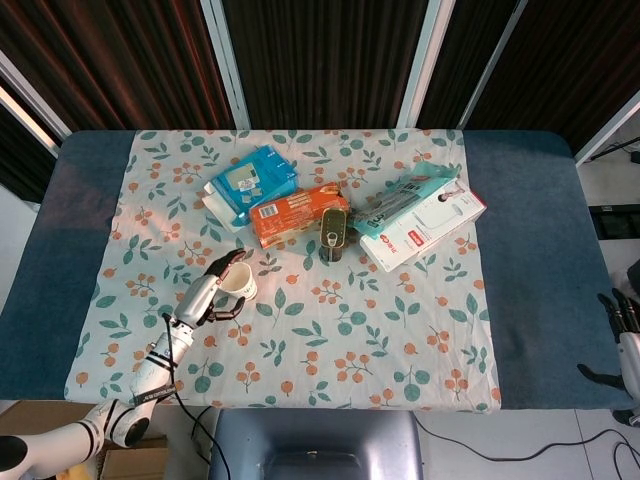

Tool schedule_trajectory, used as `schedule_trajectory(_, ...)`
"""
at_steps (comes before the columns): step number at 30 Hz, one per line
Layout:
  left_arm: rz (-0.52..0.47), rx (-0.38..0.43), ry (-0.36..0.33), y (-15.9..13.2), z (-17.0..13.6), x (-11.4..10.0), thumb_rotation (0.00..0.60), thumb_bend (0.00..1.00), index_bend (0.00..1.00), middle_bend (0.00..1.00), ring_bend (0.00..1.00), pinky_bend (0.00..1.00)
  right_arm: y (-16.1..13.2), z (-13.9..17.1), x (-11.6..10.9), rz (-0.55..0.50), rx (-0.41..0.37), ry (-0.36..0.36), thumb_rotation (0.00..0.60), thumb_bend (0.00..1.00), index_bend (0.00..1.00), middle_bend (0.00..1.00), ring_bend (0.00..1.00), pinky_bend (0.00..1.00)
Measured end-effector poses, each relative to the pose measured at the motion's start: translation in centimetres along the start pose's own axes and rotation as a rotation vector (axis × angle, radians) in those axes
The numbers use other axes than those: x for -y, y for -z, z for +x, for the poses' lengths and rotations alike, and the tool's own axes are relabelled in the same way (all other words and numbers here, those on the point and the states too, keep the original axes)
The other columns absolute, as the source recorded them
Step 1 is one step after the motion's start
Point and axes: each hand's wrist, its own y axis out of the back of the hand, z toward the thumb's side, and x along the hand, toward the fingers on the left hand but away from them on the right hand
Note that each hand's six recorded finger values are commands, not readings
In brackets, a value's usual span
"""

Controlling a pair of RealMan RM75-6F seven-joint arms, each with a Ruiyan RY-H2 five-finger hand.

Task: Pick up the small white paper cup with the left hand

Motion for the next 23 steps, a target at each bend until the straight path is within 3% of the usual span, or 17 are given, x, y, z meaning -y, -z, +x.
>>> schedule_trajectory(5,0.021,0.050,-0.045,-1.2,-1.1,-2.0,0.600,0.44,0.00,0.00,0.00,0.00,-0.3,0.0,-0.4,-0.001,-0.010,0.013,0.600,0.11,0.00,0.00,0.00,0.00)
schedule_trajectory(8,0.094,0.066,-0.080,-1.8,-2.4,-3.6,0.600,0.43,0.00,0.00,0.00,0.00,-0.4,0.1,-0.7,-0.003,-0.019,0.026,0.600,0.11,0.00,0.00,0.00,0.00)
schedule_trajectory(11,0.238,0.059,-0.107,-2.2,-4.2,-5.4,0.600,0.39,0.00,0.00,0.00,0.00,-0.5,0.3,-1.1,-0.010,-0.029,0.049,0.600,0.11,0.00,0.00,0.00,0.00)
schedule_trajectory(18,0.718,-0.046,-0.185,-1.4,-10.7,-9.5,0.600,0.38,0.00,0.00,0.00,0.00,-0.4,0.4,-1.3,-0.013,-0.066,0.102,0.600,0.11,0.00,0.00,0.00,0.00)
schedule_trajectory(21,0.842,-0.141,-0.229,0.4,-15.3,-11.6,0.600,0.38,0.00,0.00,0.00,0.00,-0.3,0.5,-1.1,0.005,-0.080,0.114,0.600,0.11,0.00,0.00,0.00,0.00)
schedule_trajectory(23,0.867,-0.201,-0.261,1.4,-18.4,-12.5,0.600,0.38,0.00,0.00,0.00,0.00,-0.4,0.6,-0.8,0.008,-0.088,0.114,0.600,0.11,0.00,0.00,0.00,0.00)
